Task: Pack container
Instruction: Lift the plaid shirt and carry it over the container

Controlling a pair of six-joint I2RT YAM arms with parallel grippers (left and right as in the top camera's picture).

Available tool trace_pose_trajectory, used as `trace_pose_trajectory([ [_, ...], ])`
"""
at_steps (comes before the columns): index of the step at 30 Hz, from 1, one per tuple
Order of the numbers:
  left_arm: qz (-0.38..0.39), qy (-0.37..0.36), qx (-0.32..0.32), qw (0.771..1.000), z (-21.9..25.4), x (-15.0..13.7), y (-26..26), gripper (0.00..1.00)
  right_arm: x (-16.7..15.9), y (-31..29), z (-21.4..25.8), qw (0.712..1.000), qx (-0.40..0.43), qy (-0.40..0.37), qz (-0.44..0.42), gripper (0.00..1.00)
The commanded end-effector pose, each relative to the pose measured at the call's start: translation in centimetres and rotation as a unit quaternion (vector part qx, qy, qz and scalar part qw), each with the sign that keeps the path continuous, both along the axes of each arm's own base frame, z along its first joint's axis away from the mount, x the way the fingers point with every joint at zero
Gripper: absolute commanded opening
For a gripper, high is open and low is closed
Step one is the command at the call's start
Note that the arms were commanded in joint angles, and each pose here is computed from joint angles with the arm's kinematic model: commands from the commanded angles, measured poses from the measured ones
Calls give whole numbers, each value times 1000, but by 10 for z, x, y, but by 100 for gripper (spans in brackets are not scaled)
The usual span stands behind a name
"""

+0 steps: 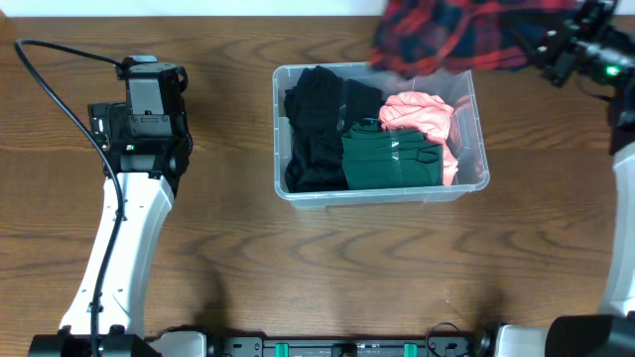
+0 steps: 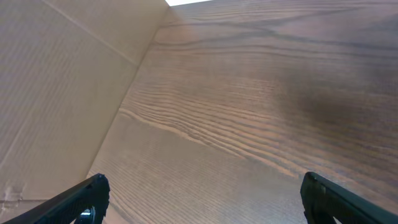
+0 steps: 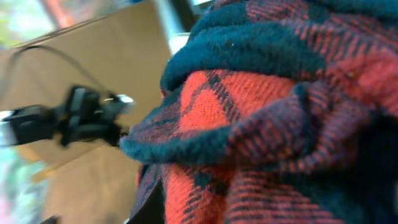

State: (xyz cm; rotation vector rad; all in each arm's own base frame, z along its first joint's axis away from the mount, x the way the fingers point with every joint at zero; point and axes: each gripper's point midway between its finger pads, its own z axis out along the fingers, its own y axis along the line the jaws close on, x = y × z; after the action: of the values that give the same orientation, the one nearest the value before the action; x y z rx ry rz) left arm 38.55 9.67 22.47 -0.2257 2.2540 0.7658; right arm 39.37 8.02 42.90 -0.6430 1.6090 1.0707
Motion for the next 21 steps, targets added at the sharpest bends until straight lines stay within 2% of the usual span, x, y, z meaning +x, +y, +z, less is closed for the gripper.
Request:
trace_pose_trajectory([
  [1,5,-5,3,1000,5,2,2,98,-15,36,8,998,7,1,61,1],
  [10,5,-5,3,1000,5,2,2,98,-42,108,-2,988,-2,5,152,1],
  [21,5,-5,3,1000,5,2,2,98,-27,132,-43,993,-54,45,92,1],
])
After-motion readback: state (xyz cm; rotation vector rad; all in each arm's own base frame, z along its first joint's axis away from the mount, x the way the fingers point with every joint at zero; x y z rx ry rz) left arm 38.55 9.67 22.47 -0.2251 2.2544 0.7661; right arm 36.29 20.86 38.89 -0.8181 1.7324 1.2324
